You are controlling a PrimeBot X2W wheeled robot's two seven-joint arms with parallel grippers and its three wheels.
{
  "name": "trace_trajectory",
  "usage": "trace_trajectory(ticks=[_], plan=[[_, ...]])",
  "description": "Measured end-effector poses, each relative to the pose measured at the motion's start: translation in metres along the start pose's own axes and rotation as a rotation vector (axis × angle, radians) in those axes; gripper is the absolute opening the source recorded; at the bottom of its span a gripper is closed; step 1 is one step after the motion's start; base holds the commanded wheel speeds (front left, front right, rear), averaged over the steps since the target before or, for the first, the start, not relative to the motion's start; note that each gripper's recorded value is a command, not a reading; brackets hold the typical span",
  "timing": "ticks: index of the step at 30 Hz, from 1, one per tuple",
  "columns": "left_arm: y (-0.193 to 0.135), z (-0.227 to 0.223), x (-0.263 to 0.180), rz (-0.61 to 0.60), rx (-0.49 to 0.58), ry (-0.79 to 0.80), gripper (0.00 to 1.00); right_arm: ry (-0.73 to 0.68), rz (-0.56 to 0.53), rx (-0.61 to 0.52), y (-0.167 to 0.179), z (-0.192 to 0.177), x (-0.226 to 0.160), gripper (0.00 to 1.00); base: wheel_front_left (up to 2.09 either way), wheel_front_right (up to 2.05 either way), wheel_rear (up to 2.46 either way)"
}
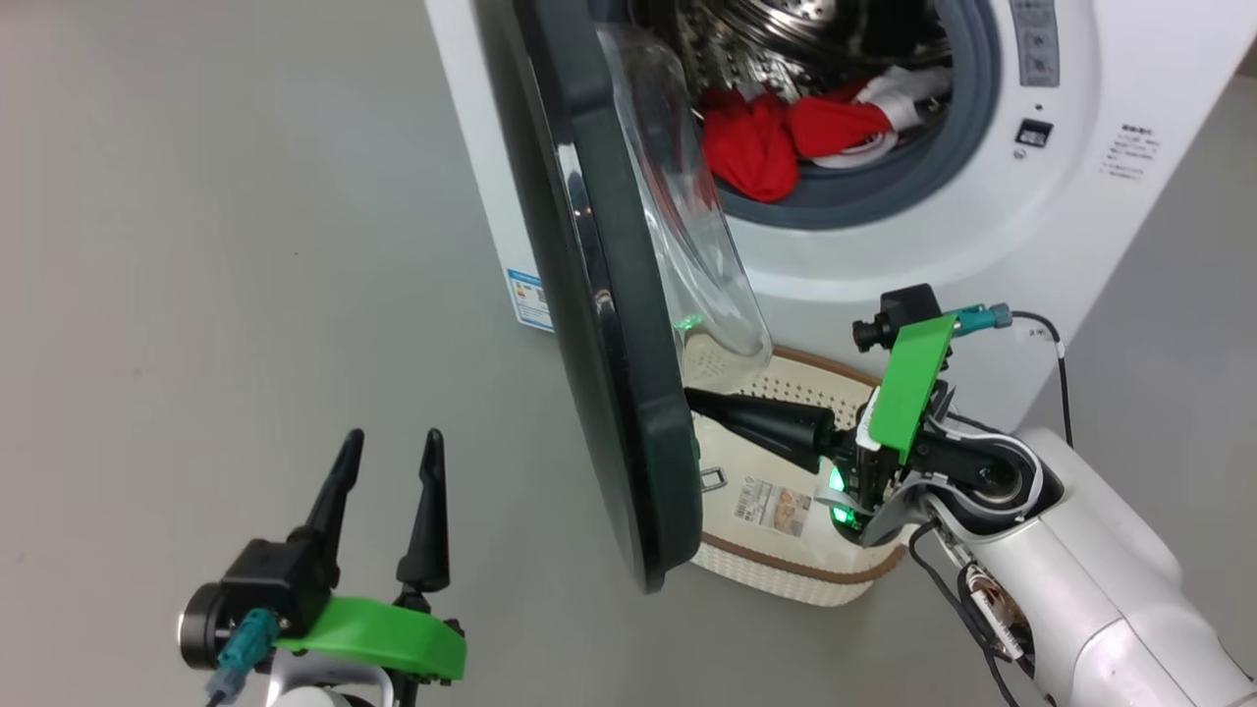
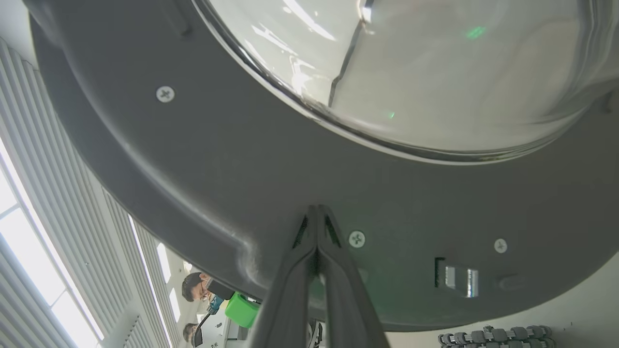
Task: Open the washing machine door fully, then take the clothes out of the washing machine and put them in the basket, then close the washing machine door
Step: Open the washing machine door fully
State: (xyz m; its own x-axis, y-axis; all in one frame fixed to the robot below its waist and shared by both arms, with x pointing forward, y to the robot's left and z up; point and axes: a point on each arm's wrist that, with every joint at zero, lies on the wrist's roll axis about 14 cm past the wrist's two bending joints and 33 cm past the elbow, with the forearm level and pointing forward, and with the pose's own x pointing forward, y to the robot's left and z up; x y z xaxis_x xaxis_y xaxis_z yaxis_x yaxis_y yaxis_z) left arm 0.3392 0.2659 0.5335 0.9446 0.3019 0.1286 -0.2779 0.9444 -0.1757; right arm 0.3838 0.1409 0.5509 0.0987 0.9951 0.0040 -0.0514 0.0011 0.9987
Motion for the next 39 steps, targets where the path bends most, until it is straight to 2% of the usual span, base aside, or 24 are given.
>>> trace_trajectory(ticks=[18,32,37,39], plan=[[0.033,0.009,-0.034,0.088,-0.009,-0.013,1.0,0.173,-0.027,-0.025,0.002,-0.058,0.042,0.0,0.0,0.0,0.0],[0.038,0.012,-0.034,0.107,-0.015,-0.021,1.0,0.199,-0.057,-0.03,-0.008,-0.06,0.05,0.0,0.0,0.0,0.0],[0.037,0.013,-0.034,0.103,-0.02,-0.025,1.0,0.187,-0.073,-0.068,-0.008,-0.06,0.051,0.0,0.0,0.0,0.0],[0.037,0.014,-0.034,0.102,-0.027,-0.028,1.0,0.166,-0.084,-0.1,-0.008,-0.057,0.05,0.73,0.0,0.0,0.0]])
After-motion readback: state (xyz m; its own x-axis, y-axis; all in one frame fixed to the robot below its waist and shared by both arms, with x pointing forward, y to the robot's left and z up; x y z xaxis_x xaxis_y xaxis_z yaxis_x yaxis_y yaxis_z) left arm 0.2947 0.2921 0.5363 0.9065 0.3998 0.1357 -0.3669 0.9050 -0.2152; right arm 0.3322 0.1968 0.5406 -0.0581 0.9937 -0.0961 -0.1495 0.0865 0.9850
